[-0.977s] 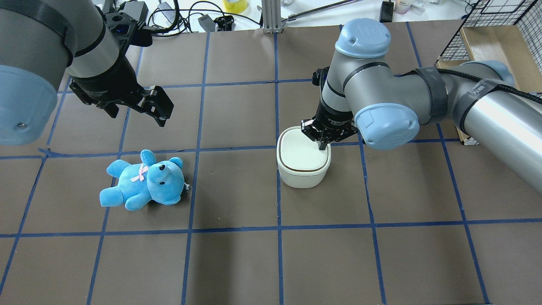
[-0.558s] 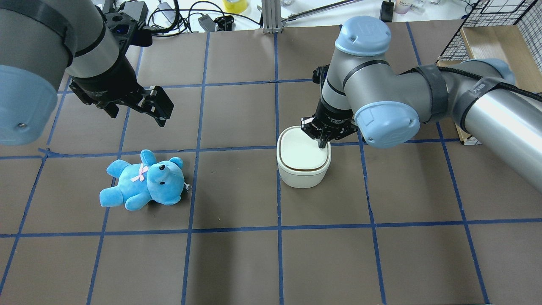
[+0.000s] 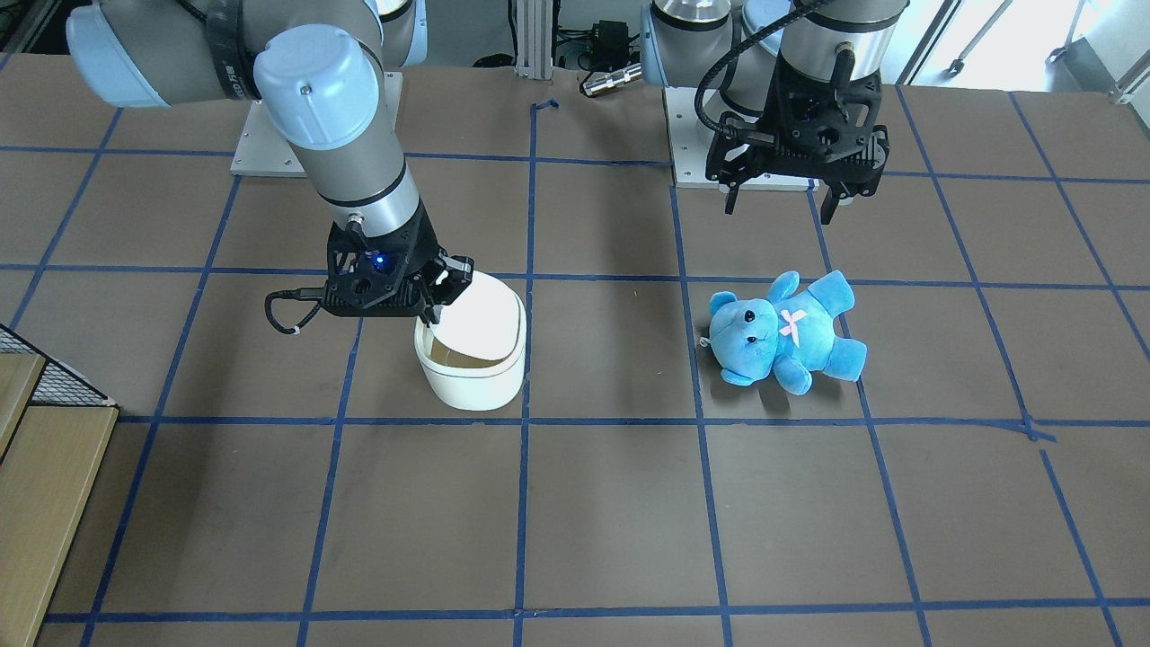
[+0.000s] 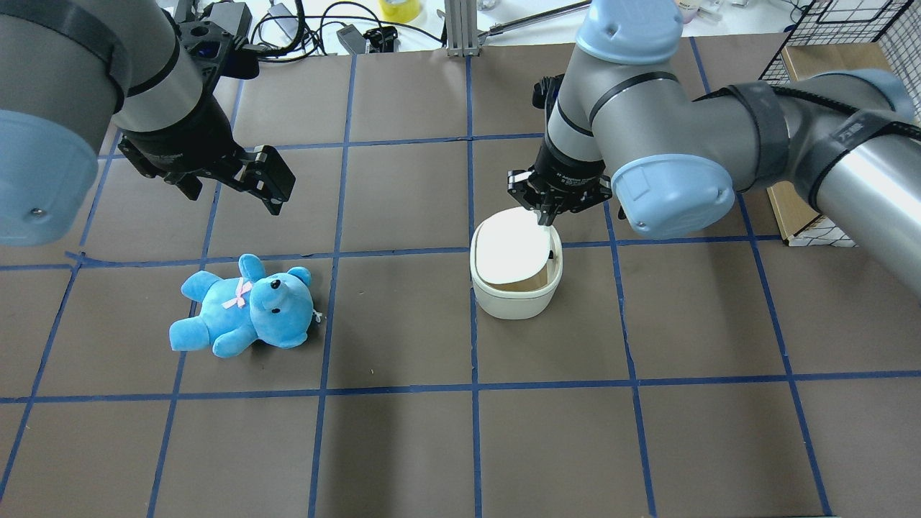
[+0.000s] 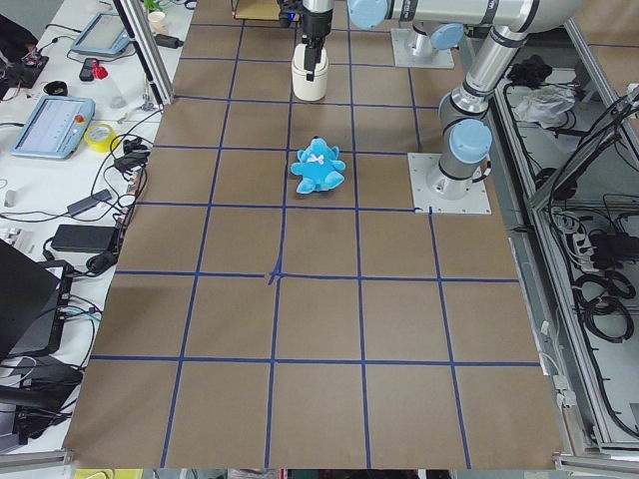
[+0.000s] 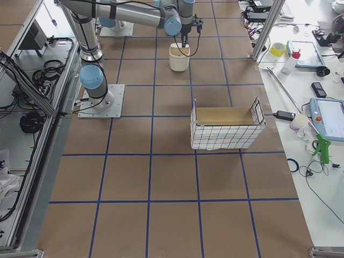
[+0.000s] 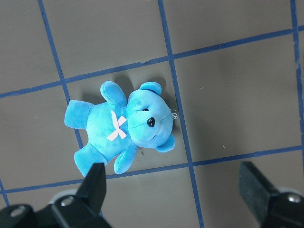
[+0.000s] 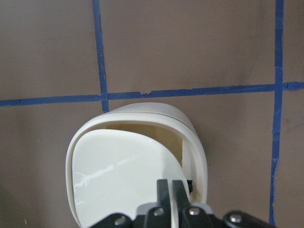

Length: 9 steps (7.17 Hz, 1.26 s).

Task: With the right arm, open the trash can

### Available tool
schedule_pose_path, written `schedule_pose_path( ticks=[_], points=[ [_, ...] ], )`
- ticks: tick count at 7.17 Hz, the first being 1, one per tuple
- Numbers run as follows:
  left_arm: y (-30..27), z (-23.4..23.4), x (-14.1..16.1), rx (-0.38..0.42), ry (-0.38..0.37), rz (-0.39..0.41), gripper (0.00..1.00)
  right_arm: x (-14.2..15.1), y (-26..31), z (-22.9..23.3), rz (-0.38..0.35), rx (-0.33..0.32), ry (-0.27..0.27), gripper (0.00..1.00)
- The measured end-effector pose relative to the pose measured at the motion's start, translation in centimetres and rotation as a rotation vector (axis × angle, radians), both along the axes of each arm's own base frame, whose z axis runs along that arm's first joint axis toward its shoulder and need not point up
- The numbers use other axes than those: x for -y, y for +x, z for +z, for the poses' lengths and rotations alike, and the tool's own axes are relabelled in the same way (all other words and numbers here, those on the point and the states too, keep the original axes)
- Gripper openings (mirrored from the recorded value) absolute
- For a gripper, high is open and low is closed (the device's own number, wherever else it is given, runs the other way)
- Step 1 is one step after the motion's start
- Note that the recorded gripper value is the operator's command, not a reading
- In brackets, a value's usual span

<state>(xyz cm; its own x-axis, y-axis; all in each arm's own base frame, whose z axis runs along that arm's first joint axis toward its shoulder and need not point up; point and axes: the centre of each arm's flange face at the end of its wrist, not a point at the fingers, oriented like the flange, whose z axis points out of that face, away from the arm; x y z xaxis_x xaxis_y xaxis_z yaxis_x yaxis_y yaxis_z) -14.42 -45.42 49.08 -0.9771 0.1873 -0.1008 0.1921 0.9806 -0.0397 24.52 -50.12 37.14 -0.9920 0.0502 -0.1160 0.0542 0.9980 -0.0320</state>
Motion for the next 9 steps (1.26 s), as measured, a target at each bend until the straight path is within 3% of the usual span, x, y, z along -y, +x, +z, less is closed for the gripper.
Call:
schedule_pose_path(
  ticks=[1, 2, 4, 9],
  points=[
    [0.0, 0.0, 0.0, 0.000, 0.000, 0.000, 1.00, 0.4, -0.4, 1.4, -0.008, -0.004, -0.023, 0.95],
    [0.0, 0.0, 0.0, 0.000, 0.000, 0.000, 1.00, 0.6, -1.0, 2.7, -0.015, -0.018, -0.047, 1.00],
    [0.0, 0.0, 0.0, 0.000, 0.000, 0.000, 1.00, 0.4, -2.6, 4.0, -0.024, -0.065, -0.053, 1.00],
    [0.0, 0.0, 0.0, 0.000, 0.000, 0.000, 1.00, -2.7, -9.9, 8.3, -0.029, -0.104, 0.044, 1.00]
  ],
)
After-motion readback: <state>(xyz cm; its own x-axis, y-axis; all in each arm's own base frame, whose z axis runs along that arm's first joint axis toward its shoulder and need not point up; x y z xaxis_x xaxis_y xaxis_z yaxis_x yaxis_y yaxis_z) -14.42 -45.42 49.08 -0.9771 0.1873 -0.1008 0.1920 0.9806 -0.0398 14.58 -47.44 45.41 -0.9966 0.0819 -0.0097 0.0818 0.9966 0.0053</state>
